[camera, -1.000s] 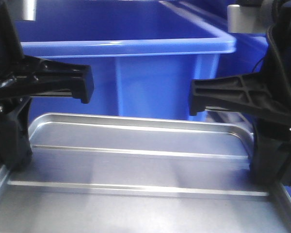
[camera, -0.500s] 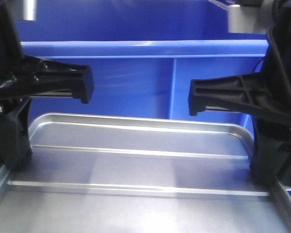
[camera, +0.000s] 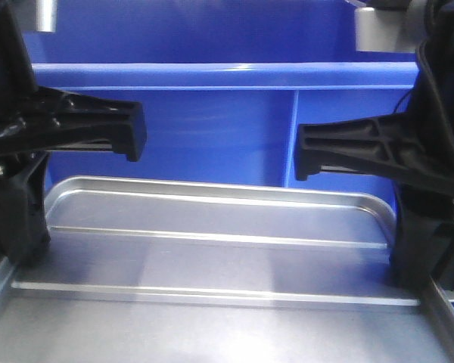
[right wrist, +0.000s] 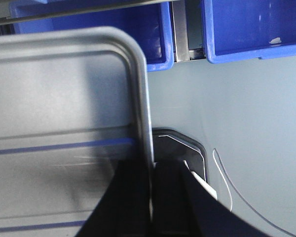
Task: Grab silver tray and place in blue box
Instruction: 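Carry the tray with both grippers up to the large blue bin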
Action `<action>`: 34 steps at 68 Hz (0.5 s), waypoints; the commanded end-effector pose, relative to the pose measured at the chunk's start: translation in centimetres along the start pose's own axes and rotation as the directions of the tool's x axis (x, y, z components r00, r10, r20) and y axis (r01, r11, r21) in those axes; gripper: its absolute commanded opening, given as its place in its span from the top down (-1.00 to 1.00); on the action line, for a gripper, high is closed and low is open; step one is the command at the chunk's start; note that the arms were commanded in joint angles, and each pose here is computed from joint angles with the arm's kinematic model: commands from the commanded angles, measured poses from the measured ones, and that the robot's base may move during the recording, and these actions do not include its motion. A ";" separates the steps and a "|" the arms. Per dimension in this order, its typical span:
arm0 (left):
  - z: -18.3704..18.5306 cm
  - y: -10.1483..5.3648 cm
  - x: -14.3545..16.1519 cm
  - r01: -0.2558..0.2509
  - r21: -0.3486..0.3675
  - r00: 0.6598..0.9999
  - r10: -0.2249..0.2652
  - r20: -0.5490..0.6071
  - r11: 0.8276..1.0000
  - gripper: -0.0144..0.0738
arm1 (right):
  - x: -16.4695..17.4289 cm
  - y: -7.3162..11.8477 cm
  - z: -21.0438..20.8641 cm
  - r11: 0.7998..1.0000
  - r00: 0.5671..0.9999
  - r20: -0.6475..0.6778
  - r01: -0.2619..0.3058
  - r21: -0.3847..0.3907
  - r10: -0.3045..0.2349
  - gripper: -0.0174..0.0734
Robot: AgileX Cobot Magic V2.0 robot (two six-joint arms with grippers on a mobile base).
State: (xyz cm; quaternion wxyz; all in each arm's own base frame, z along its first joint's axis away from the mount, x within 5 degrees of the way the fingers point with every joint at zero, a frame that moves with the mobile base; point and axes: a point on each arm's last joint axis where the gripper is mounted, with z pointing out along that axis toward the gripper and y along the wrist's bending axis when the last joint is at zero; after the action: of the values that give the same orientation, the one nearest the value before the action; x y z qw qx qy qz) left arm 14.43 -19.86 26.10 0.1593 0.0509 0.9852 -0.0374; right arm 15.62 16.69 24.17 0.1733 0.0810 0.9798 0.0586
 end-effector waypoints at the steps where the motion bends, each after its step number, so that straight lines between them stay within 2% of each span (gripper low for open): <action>1: -1.4 -0.5 -0.2 0.002 0.071 0.999 -0.005 0.036 0.997 0.90 | -0.8 0.7 -1.4 0.995 0.998 0.070 0.008 -0.095 -0.001 0.46; 34: -1.4 -0.5 -0.2 0.002 0.072 0.999 -0.005 0.036 0.997 0.90 | -0.8 0.7 -1.4 0.995 0.998 0.070 0.008 -0.096 -0.001 0.46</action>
State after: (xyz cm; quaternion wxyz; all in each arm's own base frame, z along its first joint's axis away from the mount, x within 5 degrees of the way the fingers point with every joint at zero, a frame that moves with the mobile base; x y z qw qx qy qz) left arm 14.43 -19.86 26.10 0.1593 0.0509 0.9852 -0.0374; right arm 15.62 16.69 24.17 0.1733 0.0810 0.9798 0.0586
